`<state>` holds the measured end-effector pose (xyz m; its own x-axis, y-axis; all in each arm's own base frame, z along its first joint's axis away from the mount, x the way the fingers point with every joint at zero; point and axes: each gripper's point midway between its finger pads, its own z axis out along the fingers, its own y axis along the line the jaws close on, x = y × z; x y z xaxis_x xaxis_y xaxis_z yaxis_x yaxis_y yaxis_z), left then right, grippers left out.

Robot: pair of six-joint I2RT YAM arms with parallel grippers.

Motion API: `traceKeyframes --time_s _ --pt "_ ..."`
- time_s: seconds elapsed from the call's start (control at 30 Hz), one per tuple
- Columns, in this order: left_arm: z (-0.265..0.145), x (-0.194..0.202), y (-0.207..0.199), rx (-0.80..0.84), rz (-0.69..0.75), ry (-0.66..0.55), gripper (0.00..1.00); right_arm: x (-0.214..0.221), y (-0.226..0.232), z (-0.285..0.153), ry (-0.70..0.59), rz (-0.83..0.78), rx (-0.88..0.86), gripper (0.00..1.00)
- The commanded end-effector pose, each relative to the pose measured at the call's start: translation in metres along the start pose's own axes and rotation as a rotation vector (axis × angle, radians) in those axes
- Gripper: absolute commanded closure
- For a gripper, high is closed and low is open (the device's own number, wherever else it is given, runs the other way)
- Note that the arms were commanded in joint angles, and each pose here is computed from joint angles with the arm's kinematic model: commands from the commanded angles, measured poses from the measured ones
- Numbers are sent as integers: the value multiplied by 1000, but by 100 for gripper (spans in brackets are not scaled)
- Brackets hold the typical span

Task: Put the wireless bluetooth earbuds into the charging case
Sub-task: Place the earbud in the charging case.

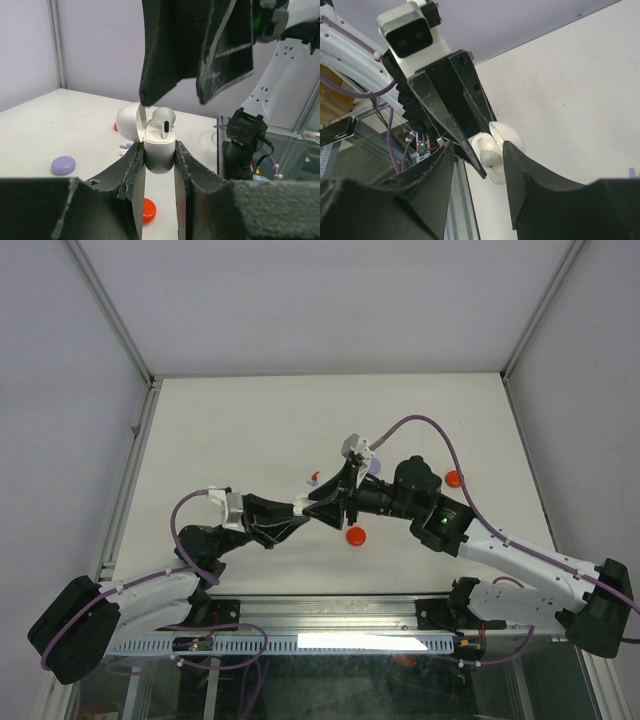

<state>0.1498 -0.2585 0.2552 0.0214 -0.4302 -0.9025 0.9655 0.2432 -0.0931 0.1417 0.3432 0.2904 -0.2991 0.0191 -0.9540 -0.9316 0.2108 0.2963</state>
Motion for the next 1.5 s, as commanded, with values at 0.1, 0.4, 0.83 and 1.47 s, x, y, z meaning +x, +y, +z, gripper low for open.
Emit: traceKeyframes --time_s 0.1,0.4,0.83,1.47 --pt "3 -1 5 0 80 15 100 -42 -2 -12 10 25 120 53" --pt "3 4 9 -16 92 44 100 -17 -11 -17 208 190 234 59" --pt "5 5 8 -6 96 54 100 6 -14 -4 294 264 227 67" --pt "8 11 -2 68 80 90 100 7 0 6 308 241 108 72"
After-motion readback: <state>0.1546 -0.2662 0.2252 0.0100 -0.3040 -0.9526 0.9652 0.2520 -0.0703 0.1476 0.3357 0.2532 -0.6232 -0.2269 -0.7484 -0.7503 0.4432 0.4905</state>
